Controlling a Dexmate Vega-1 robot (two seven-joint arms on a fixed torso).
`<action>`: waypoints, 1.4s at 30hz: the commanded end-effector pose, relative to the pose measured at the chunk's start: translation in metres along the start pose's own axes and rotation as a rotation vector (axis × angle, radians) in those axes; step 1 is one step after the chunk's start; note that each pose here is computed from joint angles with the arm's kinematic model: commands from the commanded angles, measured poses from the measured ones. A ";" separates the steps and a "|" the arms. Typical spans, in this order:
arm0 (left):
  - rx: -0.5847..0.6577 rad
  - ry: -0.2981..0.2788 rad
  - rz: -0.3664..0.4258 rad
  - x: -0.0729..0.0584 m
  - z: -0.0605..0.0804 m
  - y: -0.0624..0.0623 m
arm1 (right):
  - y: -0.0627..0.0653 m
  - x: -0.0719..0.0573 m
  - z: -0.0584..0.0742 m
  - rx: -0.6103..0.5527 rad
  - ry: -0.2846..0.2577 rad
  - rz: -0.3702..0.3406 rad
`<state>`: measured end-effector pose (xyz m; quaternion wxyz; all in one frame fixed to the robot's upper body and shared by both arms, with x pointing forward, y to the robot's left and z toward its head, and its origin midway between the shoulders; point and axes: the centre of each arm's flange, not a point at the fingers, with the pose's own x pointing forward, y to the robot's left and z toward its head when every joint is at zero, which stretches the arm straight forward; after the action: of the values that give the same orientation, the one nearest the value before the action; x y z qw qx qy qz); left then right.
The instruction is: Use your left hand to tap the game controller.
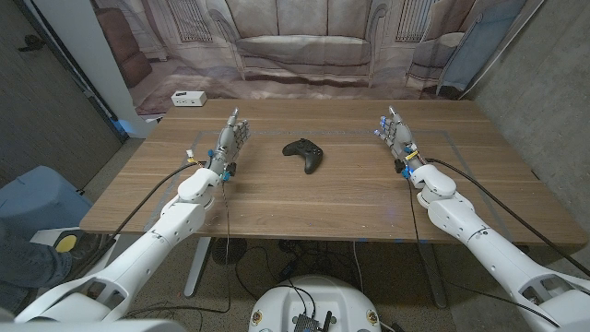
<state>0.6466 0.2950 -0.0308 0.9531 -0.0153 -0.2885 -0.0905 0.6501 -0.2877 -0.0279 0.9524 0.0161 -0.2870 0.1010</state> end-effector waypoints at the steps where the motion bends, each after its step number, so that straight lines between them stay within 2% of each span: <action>1: 0.019 -0.012 0.018 -0.013 0.005 0.003 | 0.005 -0.007 0.000 -0.009 0.007 -0.001; 13: 0.033 -0.063 0.028 -0.020 0.015 0.009 | 0.006 -0.013 0.004 -0.011 -0.026 -0.015; 21: 0.081 -0.116 0.011 -0.019 0.024 0.014 | 0.007 -0.016 0.002 -0.011 -0.043 -0.013; 27: 0.080 -0.154 -0.013 -0.017 0.029 0.009 | 0.005 -0.019 0.006 -0.014 -0.046 -0.017; 33: 0.091 -0.164 -0.045 -0.012 0.031 0.003 | 0.004 -0.027 0.004 -0.009 -0.049 -0.034; 42: 0.110 -0.218 -0.071 -0.004 0.033 0.000 | 0.000 -0.037 0.006 -0.019 -0.045 -0.060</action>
<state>0.6221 0.3034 -0.0120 0.9236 0.0258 -0.3706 -0.0941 0.6256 -0.2895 -0.0391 0.9474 0.0177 -0.3089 0.0823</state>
